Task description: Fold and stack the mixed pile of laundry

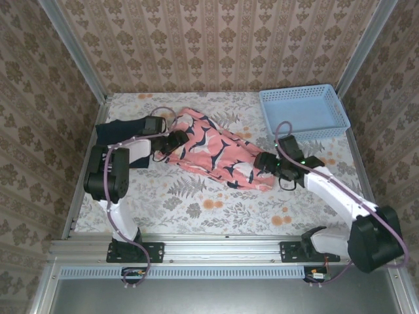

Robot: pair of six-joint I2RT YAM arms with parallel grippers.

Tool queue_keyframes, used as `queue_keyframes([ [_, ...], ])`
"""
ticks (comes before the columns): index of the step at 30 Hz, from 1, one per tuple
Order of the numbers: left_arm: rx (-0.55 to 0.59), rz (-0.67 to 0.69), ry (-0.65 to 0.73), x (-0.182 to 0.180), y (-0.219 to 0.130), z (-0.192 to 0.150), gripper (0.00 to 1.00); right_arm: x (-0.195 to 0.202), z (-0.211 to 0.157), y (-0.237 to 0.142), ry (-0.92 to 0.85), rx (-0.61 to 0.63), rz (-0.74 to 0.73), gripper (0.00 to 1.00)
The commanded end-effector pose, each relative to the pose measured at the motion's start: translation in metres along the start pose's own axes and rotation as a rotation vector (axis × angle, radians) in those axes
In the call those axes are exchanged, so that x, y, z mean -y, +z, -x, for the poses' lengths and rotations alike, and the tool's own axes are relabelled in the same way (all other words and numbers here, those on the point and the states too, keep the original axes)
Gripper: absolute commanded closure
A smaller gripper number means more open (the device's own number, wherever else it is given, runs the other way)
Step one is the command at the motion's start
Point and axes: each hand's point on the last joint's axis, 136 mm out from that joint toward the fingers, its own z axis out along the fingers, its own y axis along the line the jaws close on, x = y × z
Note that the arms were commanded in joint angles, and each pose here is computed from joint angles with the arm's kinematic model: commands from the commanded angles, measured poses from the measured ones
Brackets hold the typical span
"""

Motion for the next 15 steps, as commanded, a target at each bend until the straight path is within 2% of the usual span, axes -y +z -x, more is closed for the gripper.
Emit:
queue_keyframes([
  [1, 0.030, -0.025, 0.099, 0.032, -0.025, 0.006, 0.33, 0.028, -0.001, -0.002, 0.001, -0.032, -0.077, 0.09],
  [6, 0.025, -0.044, 0.141, 0.051, -0.030, -0.007, 0.34, 0.031, -0.002, 0.028, 0.083, -0.084, -0.006, 0.12],
  [12, 0.006, -0.040, 0.121, 0.043, -0.031, -0.023, 0.35, 0.025, -0.017, 0.072, 0.135, -0.171, 0.049, 0.24],
  [15, -0.001, -0.033, 0.111, 0.037, -0.032, -0.029, 0.36, 0.020, -0.027, 0.089, 0.146, -0.205, 0.063, 0.26],
])
